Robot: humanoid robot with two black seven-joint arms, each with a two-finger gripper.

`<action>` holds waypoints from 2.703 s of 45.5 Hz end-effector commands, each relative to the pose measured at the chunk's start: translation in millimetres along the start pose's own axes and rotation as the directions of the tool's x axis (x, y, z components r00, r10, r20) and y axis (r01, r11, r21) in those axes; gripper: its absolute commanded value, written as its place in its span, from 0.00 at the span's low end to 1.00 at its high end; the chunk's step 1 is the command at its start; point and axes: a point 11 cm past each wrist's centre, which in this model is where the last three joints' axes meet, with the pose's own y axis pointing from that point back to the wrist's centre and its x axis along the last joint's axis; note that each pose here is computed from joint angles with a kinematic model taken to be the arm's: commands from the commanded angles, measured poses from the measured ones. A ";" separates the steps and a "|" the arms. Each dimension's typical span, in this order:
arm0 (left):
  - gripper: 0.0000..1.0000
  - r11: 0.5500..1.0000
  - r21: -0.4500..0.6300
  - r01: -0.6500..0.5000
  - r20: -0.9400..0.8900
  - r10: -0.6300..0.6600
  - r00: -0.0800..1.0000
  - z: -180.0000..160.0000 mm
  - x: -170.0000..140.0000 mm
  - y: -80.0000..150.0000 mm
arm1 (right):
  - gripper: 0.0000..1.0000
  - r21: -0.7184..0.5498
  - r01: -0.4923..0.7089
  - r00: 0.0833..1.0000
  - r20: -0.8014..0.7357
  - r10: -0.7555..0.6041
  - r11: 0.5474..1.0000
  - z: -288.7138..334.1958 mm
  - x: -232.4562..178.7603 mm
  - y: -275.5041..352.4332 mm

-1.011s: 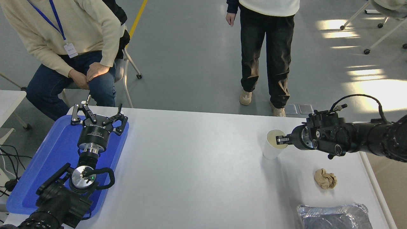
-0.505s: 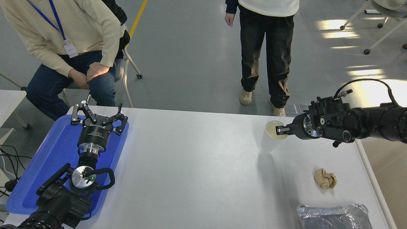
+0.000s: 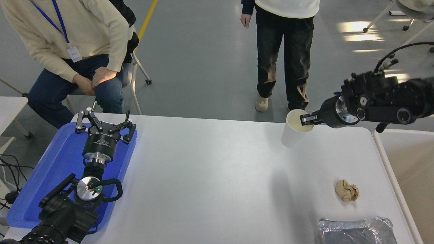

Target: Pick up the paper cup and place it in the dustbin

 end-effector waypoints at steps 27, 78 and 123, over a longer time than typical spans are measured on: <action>1.00 1.000 0.000 -0.002 0.000 0.002 1.000 -0.1 0.6 0.5 | 0.00 -0.015 0.073 0.997 -0.024 -0.073 0.997 -14.1 32.5 101.3; 1.00 1.000 0.000 -0.003 0.001 0.003 1.000 -0.1 0.7 0.5 | 0.00 -0.184 0.013 0.997 0.083 0.002 0.983 94.3 16.0 117.6; 1.00 1.000 -0.003 -0.003 0.000 0.003 1.000 0.4 0.8 0.5 | 0.00 -0.640 0.006 0.876 0.374 0.304 0.769 347.9 -133.6 90.6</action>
